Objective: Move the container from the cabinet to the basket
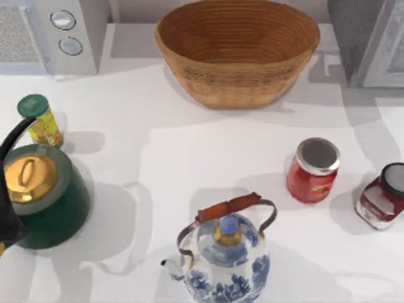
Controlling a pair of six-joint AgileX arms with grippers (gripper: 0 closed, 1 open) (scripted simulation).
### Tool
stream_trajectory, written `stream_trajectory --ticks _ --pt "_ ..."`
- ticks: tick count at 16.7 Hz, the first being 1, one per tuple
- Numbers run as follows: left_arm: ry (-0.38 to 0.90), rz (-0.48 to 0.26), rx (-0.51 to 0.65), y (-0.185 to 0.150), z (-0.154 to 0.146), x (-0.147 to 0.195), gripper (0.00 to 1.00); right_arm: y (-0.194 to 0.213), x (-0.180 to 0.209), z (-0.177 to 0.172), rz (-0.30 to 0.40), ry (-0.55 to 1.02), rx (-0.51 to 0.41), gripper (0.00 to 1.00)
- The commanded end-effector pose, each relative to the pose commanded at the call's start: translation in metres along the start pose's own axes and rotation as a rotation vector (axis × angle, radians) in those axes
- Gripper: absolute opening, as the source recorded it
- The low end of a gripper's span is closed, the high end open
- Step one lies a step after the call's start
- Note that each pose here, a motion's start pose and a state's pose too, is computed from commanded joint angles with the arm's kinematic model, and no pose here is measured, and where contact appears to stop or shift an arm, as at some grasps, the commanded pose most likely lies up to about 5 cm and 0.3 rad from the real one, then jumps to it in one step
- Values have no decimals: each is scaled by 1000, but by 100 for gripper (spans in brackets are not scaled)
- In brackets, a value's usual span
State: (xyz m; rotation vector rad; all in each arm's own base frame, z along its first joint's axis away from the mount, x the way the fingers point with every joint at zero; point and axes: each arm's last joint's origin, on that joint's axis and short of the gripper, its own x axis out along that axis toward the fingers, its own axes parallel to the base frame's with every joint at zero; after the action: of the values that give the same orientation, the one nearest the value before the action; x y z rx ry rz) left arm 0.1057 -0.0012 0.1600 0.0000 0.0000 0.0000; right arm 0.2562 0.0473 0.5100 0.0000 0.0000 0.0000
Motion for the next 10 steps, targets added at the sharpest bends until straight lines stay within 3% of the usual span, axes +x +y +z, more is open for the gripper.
stream_trajectory --ticks 10 --pt "0 0 0 0 0 0 100 -3 6 -3 -14 -8 1 100"
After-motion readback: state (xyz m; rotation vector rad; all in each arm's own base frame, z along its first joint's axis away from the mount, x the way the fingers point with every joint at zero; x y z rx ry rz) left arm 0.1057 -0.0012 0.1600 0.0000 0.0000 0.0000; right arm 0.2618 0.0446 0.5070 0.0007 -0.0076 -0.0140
